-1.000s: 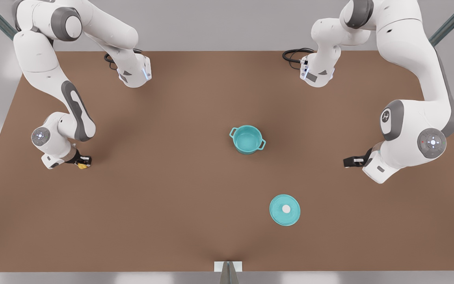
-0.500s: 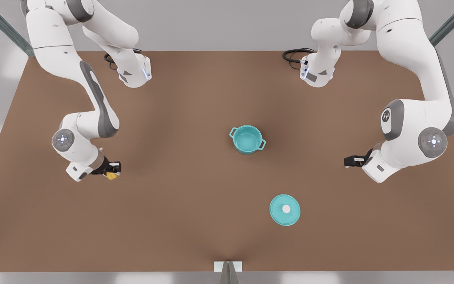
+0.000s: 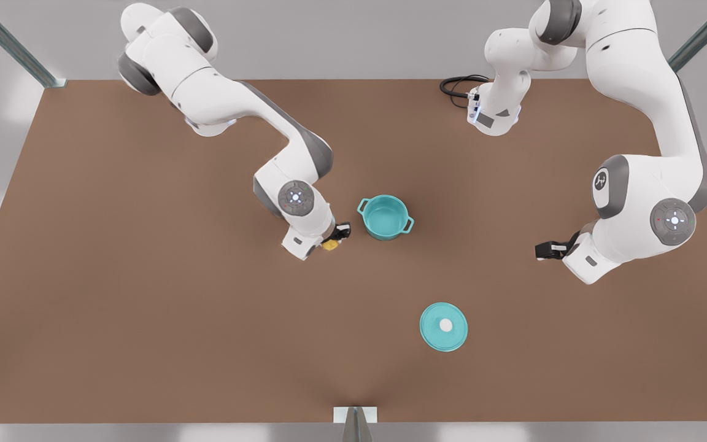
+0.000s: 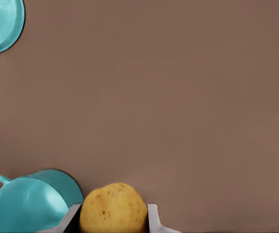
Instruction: Open the pot lid and put the potato into the pot
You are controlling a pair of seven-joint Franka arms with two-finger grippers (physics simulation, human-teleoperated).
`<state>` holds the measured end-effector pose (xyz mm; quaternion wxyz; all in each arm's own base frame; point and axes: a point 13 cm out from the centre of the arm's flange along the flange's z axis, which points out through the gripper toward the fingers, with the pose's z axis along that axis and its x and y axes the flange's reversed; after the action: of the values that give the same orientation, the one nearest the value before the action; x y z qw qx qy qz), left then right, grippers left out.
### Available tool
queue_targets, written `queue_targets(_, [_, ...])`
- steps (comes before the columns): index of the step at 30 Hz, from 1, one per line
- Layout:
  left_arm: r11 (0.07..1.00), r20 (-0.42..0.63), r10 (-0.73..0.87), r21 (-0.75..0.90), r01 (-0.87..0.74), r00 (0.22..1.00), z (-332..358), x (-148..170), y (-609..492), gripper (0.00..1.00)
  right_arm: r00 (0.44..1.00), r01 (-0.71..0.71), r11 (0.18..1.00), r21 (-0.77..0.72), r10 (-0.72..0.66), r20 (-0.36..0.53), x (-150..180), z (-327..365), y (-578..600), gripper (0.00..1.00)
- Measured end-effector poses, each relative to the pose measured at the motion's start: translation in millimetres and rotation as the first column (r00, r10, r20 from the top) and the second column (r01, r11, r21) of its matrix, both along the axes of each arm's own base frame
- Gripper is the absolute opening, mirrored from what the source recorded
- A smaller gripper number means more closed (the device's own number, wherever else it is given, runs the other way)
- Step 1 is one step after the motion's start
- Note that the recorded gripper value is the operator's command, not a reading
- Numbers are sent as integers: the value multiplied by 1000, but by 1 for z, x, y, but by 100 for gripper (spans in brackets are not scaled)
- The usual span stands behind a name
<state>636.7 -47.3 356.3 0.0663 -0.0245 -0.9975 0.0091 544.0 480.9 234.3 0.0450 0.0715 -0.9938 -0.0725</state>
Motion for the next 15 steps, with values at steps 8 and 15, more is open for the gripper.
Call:
queue_targets(8, [1000, -1, -6, 0, 6, 1000, -1, 0, 0, 100, 991, 108, 994, -9, -109, -76, -70, -42, 117, 54])
queue_targets(15, [1000, -1, -10, -1, 10, 1000, -1, 0, 0, 100, 967, 217, 973, -77, -225, -118, -102, -96, 136, 54])
